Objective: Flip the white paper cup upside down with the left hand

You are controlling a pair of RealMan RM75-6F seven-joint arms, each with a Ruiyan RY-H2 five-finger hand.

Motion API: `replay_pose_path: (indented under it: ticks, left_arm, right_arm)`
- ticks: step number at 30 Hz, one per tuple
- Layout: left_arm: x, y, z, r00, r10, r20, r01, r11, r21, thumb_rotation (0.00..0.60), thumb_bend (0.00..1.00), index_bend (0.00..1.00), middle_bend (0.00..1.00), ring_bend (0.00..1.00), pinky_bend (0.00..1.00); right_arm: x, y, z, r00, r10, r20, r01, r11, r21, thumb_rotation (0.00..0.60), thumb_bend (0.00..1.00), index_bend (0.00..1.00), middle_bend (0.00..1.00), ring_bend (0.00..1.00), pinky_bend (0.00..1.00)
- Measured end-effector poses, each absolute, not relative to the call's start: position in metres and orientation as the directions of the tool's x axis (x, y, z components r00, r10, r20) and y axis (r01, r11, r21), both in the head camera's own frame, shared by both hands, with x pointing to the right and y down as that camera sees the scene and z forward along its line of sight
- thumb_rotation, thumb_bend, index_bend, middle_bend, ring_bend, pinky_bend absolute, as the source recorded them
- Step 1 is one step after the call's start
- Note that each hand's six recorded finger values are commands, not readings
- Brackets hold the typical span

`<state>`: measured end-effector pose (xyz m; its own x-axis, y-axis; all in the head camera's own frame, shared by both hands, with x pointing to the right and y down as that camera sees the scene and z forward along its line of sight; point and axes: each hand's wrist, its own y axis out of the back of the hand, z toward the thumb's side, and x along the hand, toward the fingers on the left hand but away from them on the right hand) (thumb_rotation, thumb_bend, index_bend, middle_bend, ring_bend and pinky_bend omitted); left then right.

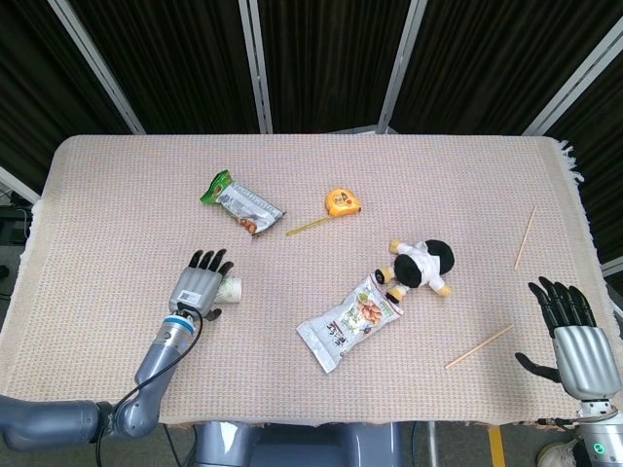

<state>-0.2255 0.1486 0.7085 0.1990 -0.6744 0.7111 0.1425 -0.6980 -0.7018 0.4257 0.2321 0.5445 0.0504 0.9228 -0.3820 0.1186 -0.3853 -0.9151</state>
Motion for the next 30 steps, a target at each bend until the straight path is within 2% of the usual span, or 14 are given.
replay_pose_path:
  ticks: [2,7,9,20,26,30]
  left_arm:
    - [-0.218,0.15,0.71,0.199,-0.674,0.711,0.161,-0.693,-0.702,0.6,0.17,0.23,0.0,0.0,0.0]
    - [-0.199,0.156,0.715,0.201,-0.672,0.713,0.18,-0.69,-0.701,0.6,0.17,0.44,0.0,0.0,0.0]
    - [-0.197,0.157,0.717,0.195,-0.677,0.71,0.189,-0.684,-0.704,0.6,0.17,0.47,0.0,0.0,0.0]
    - [-0.198,0.152,0.701,0.212,-0.707,0.675,0.067,-0.678,-0.732,0.6,0.17,0.5,0.0,0.0,0.0]
    - [-0.196,0.15,0.689,0.252,-0.719,0.648,-0.058,-0.68,-0.731,0.6,0.17,0.5,0.0,0.0,0.0]
    - [-0.192,0.152,0.686,0.297,-0.72,0.628,-0.192,-0.689,-0.699,0.6,0.17,0.5,0.0,0.0,0.0]
  right_arm:
    - [0.426,0.233,0.544,0.052,0.922,-0.383,0.119,-0.387,-0.915,0.6,0.01,0.0,0.0,0.0,0.0]
    - [0.424,0.233,0.544,0.061,0.921,-0.385,0.12,-0.389,-0.913,0.6,0.01,0.0,0.0,0.0,0.0]
    - [0.425,0.233,0.543,0.059,0.922,-0.383,0.123,-0.387,-0.914,0.6,0.01,0.0,0.0,0.0,0.0]
    - [0.427,0.232,0.542,0.049,0.924,-0.379,0.124,-0.382,-0.916,0.6,0.01,0.0,0.0,0.0,0.0]
    - [0.427,0.232,0.541,0.049,0.926,-0.375,0.126,-0.378,-0.917,0.6,0.01,0.0,0.0,0.0,0.0]
    - [0.428,0.232,0.541,0.048,0.926,-0.373,0.127,-0.376,-0.918,0.6,0.01,0.0,0.0,0.0,0.0]
